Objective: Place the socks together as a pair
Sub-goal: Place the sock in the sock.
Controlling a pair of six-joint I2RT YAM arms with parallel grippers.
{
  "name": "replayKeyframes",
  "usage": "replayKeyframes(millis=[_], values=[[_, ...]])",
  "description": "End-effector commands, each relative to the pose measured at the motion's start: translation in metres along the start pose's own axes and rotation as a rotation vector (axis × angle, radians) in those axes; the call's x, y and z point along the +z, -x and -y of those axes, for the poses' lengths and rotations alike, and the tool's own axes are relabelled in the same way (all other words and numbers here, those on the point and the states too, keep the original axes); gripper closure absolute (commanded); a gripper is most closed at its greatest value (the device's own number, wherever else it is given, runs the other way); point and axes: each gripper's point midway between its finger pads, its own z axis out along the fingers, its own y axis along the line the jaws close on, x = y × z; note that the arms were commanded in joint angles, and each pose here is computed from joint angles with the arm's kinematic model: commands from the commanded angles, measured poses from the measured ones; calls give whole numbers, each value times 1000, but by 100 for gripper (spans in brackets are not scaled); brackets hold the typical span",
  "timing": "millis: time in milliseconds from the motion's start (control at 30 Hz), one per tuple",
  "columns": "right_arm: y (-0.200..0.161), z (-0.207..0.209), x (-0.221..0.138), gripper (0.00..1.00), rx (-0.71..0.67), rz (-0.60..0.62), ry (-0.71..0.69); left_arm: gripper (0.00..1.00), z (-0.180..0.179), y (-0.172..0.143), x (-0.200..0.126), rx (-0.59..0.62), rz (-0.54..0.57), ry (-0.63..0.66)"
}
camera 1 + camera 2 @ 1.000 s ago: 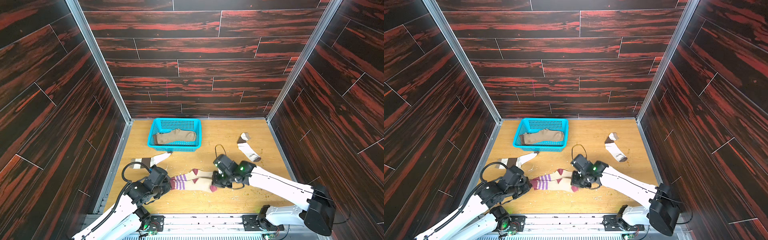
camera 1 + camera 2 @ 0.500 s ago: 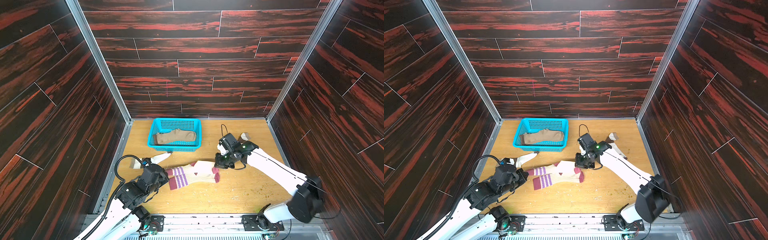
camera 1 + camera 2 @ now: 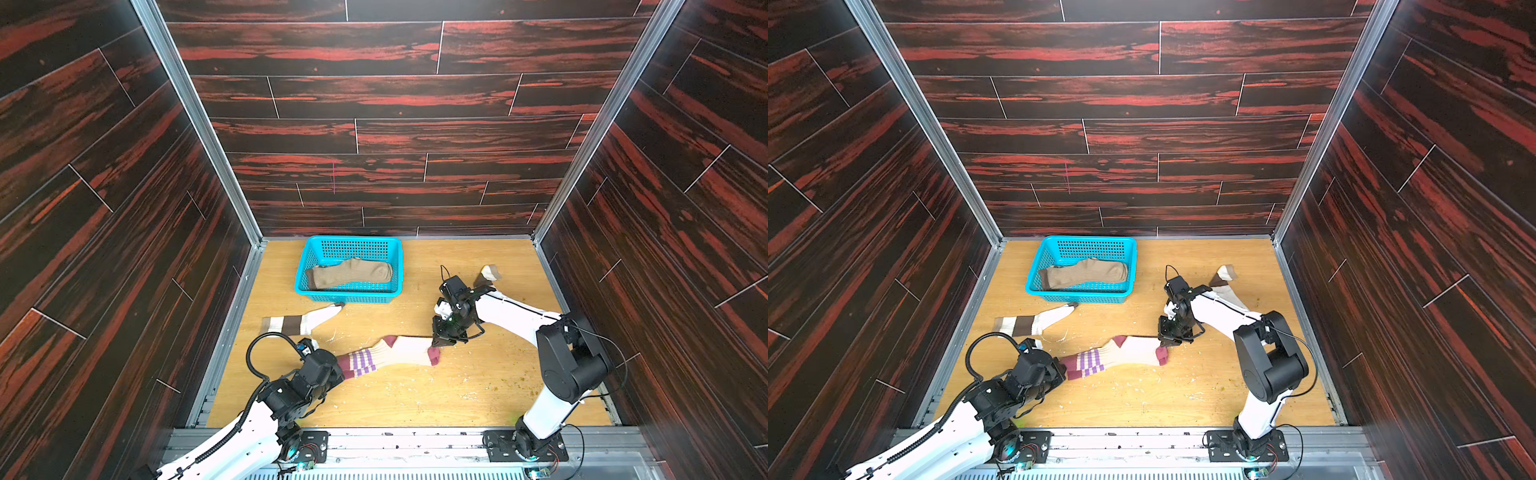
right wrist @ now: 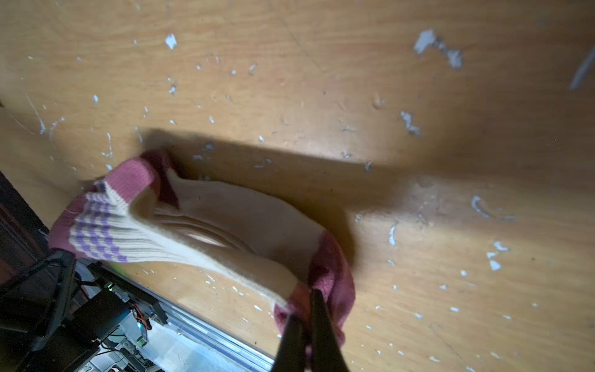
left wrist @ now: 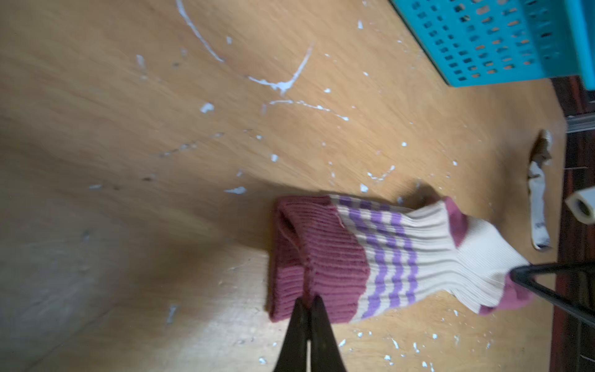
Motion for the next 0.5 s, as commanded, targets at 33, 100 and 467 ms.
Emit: replayKeyframes(millis=[33,100,467], values=[[3,3,2,100,-29,-4,0,97,5,-6,1,11,15,-18],[2,5,2,93,-29,-7,-5,84,3,-14,5,15,-4,-16],[-6,3,-26,47,-24,38,-1,23,-4,2,-26,-19,31,86]])
